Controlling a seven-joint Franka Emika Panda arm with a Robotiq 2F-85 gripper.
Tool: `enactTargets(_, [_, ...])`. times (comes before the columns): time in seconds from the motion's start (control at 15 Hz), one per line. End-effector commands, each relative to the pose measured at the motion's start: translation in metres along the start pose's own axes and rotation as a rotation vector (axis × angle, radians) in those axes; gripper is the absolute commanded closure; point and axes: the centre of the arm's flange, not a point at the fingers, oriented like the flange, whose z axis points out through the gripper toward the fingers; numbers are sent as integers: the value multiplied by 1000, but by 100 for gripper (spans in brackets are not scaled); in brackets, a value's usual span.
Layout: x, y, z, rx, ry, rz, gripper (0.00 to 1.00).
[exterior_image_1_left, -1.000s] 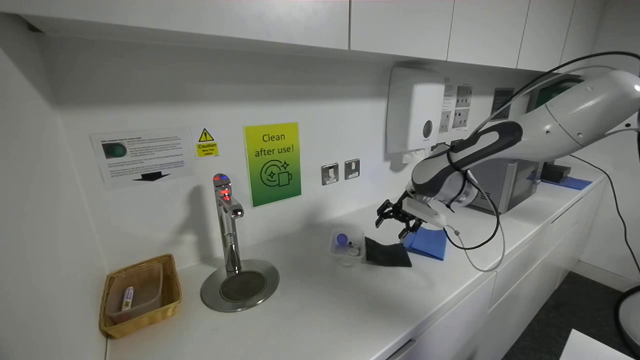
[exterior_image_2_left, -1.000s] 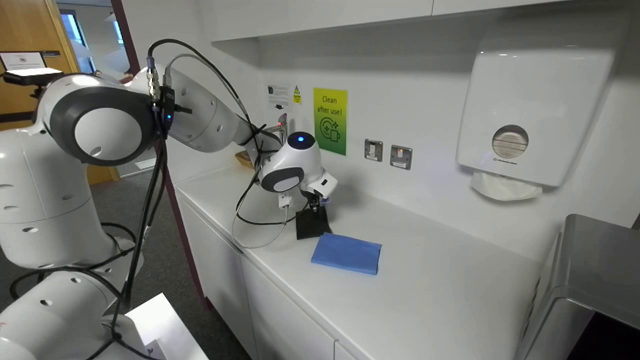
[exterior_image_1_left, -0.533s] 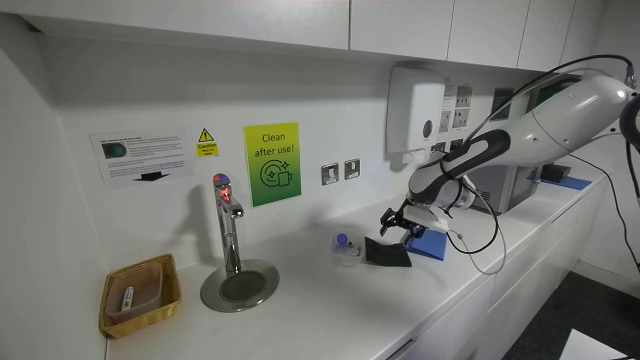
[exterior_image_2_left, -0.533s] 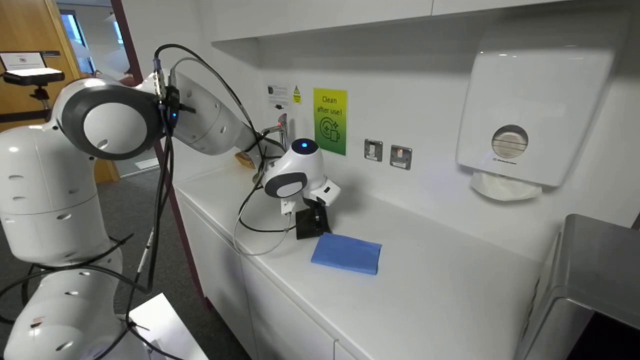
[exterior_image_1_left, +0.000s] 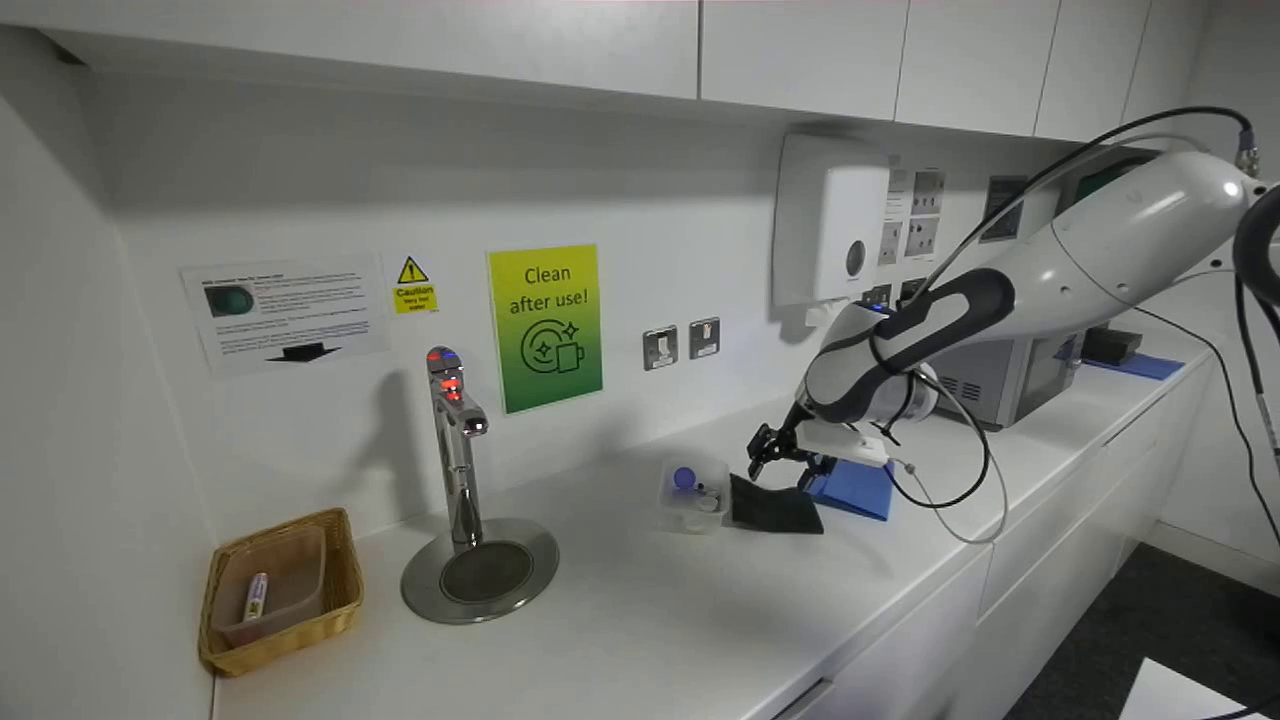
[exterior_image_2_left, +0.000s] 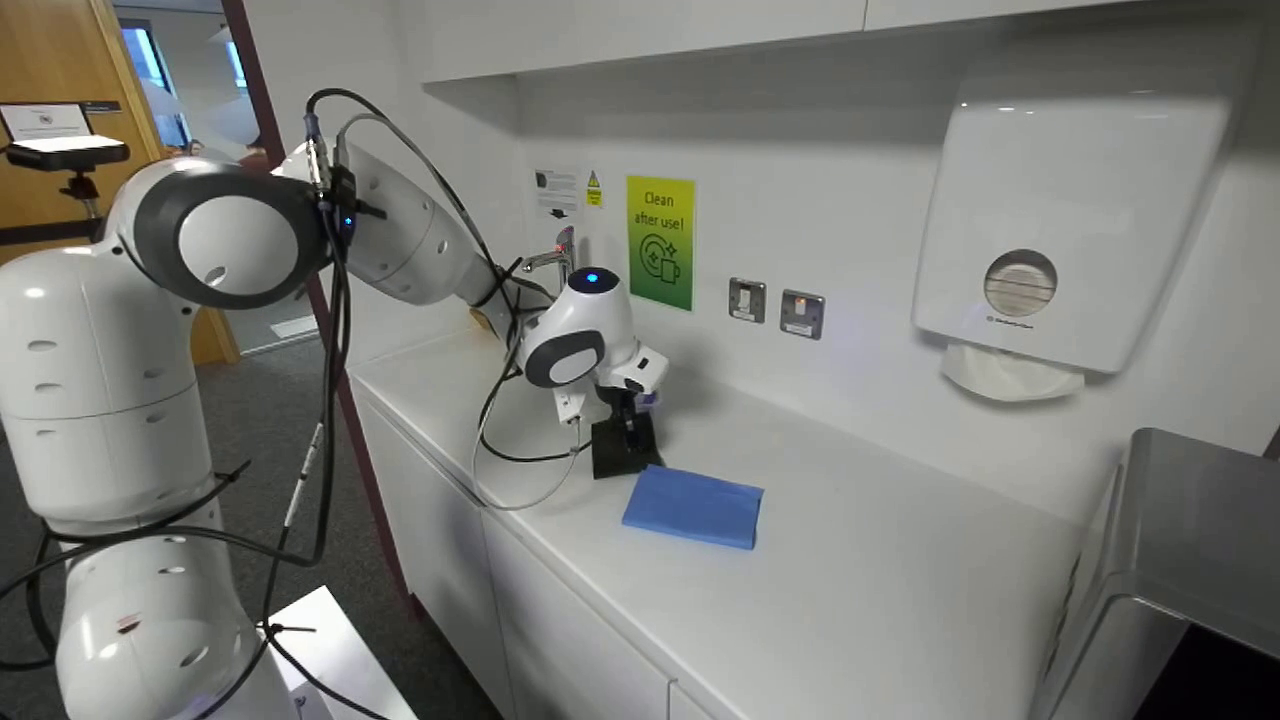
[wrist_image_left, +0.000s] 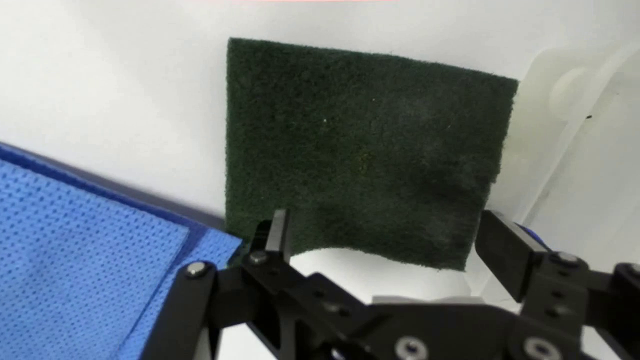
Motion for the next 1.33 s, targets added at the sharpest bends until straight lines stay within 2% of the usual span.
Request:
enactTargets(0.0, [1, -21, -8, -13, -9, -44, 0])
enactTargets(0.33, [-2, -35, -6, -10, -24, -72, 0])
enactTargets(0.73, [-6, -39, 3, -29, -75, -82, 0])
enactTargets(1.27, [-7, -39, 15, -67, -93, -105, 0])
